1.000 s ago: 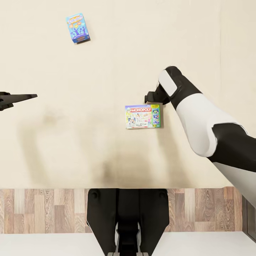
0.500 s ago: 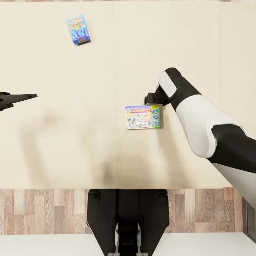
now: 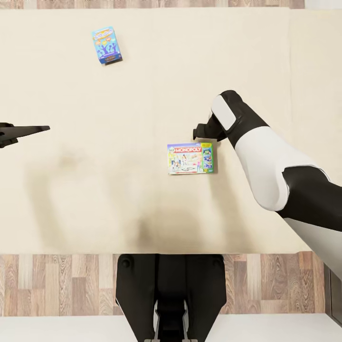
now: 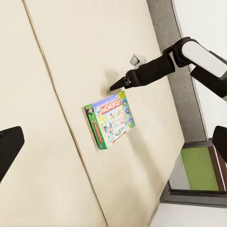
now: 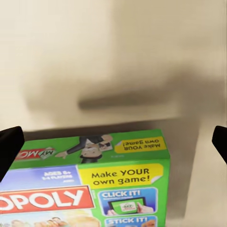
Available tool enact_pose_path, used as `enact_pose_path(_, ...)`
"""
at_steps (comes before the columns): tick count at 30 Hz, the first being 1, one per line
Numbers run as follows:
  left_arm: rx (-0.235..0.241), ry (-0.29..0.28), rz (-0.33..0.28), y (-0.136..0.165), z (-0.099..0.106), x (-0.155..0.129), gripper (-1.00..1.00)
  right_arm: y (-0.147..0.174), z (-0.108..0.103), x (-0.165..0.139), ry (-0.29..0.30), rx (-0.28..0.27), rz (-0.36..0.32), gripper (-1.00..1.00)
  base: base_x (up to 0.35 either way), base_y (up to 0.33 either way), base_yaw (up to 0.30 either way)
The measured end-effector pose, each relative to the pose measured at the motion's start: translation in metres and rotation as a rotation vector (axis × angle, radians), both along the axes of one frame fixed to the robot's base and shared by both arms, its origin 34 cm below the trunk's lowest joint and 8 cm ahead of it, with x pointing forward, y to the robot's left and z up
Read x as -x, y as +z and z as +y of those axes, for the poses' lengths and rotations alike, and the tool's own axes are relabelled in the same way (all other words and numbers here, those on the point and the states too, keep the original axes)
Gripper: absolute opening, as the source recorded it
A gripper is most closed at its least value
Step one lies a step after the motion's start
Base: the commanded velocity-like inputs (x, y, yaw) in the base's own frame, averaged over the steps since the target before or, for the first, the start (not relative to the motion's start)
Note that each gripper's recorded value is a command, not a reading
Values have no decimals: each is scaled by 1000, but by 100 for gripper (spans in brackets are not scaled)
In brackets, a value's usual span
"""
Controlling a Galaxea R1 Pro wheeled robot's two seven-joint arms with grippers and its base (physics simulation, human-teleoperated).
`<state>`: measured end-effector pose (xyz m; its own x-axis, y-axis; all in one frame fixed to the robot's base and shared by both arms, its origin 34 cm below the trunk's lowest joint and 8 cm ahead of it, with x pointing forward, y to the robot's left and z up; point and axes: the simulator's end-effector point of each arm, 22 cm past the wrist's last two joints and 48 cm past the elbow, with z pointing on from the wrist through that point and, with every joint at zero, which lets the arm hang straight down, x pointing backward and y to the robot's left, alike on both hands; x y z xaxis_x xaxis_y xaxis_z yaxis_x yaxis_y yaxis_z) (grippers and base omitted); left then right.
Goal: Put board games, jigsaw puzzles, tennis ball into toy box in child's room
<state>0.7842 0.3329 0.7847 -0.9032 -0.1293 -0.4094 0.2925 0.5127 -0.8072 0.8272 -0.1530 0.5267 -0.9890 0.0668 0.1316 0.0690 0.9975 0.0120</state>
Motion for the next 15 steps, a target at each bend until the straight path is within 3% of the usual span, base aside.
enact_pose_path(15,0,0,-13,9,0,-3,100,9,0,-5,0,-1,-11,100,0,0,0)
